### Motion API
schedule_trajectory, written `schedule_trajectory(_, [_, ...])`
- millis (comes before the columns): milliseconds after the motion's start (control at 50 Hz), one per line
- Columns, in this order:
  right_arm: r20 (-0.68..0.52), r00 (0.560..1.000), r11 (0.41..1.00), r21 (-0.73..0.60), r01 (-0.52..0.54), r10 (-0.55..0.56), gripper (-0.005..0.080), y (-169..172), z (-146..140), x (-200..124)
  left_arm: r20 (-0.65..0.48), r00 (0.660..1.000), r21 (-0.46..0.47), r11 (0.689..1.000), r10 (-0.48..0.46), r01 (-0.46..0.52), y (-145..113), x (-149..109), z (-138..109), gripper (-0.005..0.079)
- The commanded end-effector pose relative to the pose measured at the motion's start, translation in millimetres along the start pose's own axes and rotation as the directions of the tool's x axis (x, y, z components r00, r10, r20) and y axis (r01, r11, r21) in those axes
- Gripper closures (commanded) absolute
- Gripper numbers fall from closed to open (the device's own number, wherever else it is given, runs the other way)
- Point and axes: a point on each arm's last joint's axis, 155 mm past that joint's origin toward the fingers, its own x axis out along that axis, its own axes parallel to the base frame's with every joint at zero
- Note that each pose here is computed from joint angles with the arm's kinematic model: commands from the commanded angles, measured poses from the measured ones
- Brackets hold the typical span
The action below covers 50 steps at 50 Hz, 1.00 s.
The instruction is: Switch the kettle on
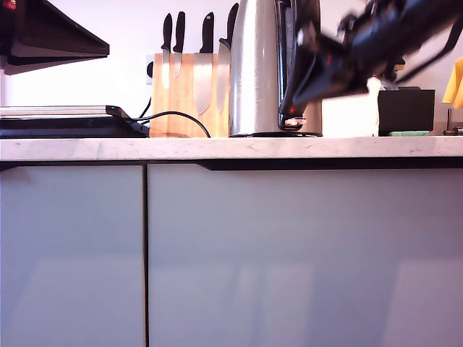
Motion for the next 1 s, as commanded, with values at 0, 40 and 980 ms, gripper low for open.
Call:
schedule_trajectory(0, [0.046, 0.999, 1.000, -0.016, -0.013, 0.014, 0.0763, 12, 16, -15, 0.013, 1.000, 0.029, 1.000, -0.002, 0.002, 0, 2, 6, 0.0756])
schedule_trajectory(40, [0.044, 0.999, 1.000, -0.018, -0.007, 0.008, 0.0763, 14, 18, -21, 0.012, 1.000, 0.028, 1.000, 0.000, 0.000, 0, 2, 6, 0.0755])
schedule_trajectory(980, [0.030, 0.901, 0.900, 0.066, 0.430, -0.432, 0.0763, -49, 9, -141, -0.049, 0.905, -0.059, 0.903, 0.422, -0.425, 102, -66, -1, 0.0751])
